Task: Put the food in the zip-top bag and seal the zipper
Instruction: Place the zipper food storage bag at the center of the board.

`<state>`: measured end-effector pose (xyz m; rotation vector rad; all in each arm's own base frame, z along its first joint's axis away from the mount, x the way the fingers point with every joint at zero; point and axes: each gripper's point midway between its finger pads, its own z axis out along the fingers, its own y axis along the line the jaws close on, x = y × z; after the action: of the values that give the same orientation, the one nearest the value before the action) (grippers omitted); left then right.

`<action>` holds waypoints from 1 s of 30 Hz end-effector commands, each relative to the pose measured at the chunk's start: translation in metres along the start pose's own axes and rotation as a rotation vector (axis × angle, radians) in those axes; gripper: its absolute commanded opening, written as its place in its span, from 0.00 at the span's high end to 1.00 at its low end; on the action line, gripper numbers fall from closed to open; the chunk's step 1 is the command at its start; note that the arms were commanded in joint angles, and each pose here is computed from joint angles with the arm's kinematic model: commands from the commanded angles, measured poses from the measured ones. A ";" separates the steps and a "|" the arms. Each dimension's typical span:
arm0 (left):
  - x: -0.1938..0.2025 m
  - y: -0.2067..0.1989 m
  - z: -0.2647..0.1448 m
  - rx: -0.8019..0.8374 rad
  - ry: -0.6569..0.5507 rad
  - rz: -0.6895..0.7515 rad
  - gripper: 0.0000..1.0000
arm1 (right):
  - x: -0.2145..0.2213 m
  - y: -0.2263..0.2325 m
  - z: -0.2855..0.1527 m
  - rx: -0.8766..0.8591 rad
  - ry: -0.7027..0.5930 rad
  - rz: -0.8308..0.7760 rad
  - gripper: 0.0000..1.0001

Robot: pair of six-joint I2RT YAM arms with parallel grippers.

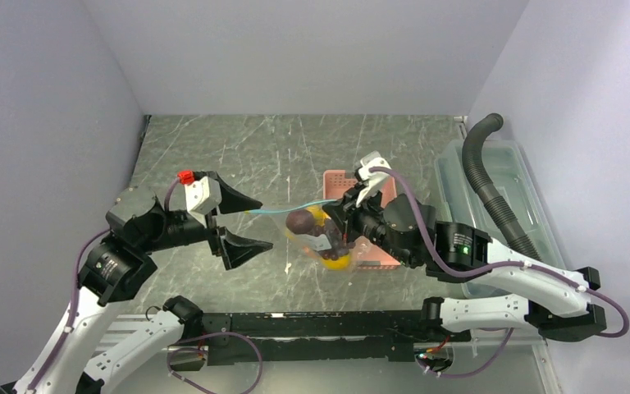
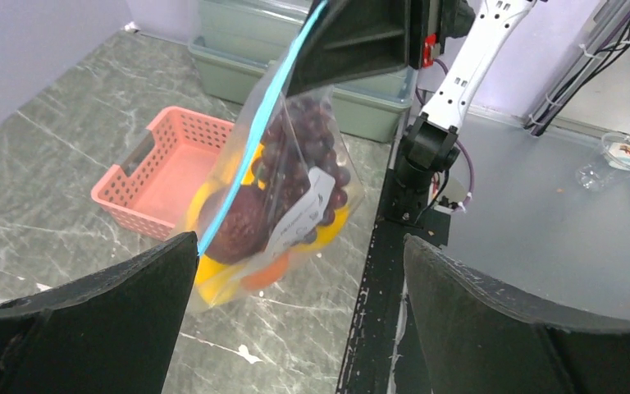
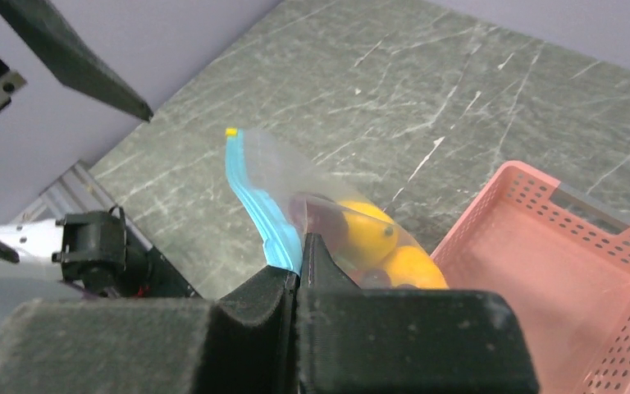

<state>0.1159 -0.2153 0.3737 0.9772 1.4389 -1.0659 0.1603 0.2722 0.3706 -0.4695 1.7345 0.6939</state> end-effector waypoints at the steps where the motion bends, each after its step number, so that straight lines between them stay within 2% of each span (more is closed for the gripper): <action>1: -0.017 0.006 -0.003 -0.042 -0.024 0.063 0.00 | -0.034 0.025 -0.007 -0.117 -0.047 0.028 1.00; 9: -0.021 0.018 0.002 -0.082 -0.017 0.083 0.00 | -0.023 0.045 -0.002 -0.200 0.037 -0.012 1.00; 18: -0.009 0.019 0.008 -0.043 0.010 0.120 0.00 | -0.015 0.068 -0.010 -0.340 0.112 -0.048 1.00; 30: 0.012 -0.010 0.008 0.140 0.038 0.100 0.00 | -0.013 0.081 -0.021 -0.453 0.148 -0.052 1.00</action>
<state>0.1204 -0.2234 0.3633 1.0873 1.4119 -1.0519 0.1051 0.3173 0.3545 -0.9145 1.8233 0.9197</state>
